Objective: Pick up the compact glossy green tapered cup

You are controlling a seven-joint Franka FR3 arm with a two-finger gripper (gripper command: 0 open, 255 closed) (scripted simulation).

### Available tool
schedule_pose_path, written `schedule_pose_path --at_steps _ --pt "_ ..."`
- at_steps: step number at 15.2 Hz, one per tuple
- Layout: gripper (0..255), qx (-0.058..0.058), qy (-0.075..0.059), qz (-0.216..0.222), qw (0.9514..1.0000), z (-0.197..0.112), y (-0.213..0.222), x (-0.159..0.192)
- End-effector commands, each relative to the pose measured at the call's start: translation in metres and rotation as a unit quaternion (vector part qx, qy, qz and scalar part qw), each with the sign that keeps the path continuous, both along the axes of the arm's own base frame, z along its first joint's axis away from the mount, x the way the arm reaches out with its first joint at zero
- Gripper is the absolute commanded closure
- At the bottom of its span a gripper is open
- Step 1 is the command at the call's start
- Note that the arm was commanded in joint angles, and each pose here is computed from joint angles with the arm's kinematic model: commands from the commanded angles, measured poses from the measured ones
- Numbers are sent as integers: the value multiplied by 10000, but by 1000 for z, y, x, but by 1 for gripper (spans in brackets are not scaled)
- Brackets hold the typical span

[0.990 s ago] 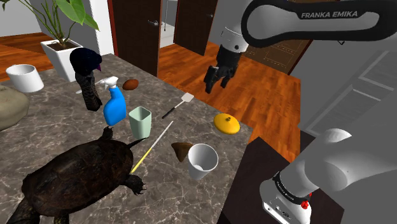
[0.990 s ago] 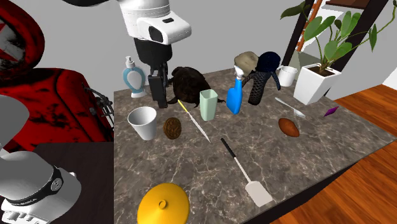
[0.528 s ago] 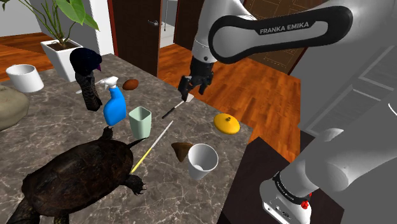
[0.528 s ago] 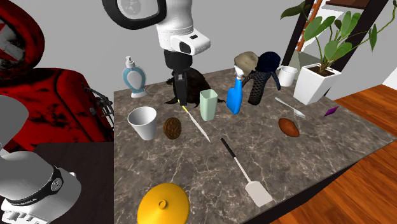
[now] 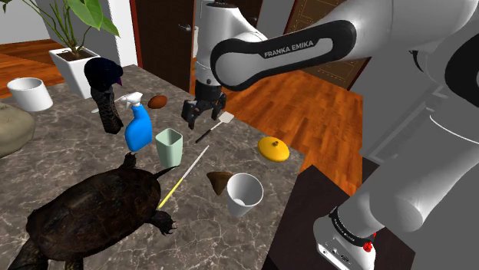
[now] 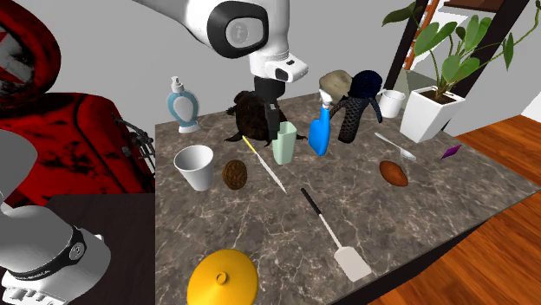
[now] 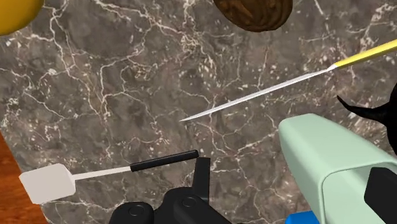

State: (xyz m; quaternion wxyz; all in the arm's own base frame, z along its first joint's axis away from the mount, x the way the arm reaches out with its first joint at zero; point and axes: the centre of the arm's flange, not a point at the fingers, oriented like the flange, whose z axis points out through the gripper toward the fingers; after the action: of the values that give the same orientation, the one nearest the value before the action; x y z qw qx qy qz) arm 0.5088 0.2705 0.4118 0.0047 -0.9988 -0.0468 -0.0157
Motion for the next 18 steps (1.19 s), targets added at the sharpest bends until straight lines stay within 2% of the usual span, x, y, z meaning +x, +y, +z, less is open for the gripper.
schedule_pose_path --at_steps 1,5,13,15,16,18 --pt "0 -18 -13 3 10000 -13 21 13" --pt "0 -58 -35 21 10000 -39 59 39" --pt "0 -59 -35 21 10000 -80 61 40" --pt "0 -59 -35 21 10000 -80 61 40" --pt "255 -59 -35 22 10000 -80 61 41" --pt "255 -59 -35 22 10000 -80 60 41"
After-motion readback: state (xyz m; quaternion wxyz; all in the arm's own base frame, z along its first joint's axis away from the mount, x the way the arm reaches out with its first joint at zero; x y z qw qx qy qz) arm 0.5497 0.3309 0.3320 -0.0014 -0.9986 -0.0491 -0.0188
